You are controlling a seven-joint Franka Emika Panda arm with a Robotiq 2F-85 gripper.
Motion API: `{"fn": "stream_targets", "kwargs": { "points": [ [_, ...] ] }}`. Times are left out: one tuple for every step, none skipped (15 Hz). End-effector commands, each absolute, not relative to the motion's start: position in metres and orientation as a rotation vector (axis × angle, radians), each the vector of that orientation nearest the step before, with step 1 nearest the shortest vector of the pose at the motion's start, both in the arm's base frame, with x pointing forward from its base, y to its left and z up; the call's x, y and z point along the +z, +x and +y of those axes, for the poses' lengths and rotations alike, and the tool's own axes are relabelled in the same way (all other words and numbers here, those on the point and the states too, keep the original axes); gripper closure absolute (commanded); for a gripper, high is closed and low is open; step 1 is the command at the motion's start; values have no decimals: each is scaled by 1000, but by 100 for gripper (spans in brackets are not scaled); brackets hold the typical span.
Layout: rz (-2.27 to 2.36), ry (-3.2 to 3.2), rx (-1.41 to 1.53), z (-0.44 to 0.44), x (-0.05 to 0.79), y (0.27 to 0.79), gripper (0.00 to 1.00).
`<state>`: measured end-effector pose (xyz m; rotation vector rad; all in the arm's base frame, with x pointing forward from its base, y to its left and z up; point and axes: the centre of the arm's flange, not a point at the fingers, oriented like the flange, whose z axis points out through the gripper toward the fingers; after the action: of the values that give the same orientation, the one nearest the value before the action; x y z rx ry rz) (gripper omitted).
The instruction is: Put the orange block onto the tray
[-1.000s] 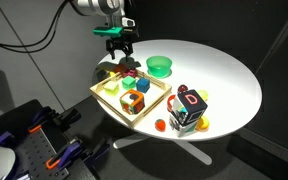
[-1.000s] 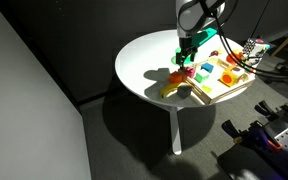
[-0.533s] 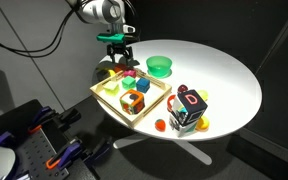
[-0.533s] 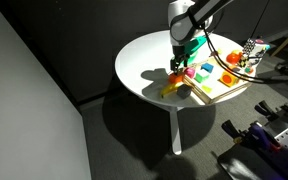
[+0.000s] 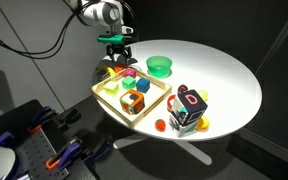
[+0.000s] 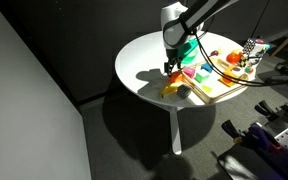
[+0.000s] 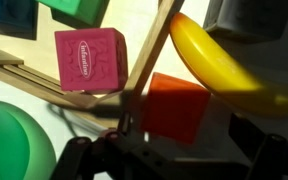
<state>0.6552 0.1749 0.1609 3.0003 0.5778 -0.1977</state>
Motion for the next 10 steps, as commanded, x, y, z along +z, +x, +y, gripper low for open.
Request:
{"fn": "stream_targets", "kwargs": {
  "points": [
    [624,2975,-197,182,159,669,0],
    [626,2975,-196,182,157,670,0],
    [626,2976,-196,182,157,670,0],
    [625,2977,-195,182,156,671,0],
    [625,2978,-196,182,155,672,0],
    [625,2978,-197,182,154,672,0],
    [626,2978,-198,182,154,673,0],
    [627,2978,-199,182,153,673,0],
    [629,2978,-200,182,152,674,0],
    [632,2978,-201,182,151,675,0]
  ]
}}
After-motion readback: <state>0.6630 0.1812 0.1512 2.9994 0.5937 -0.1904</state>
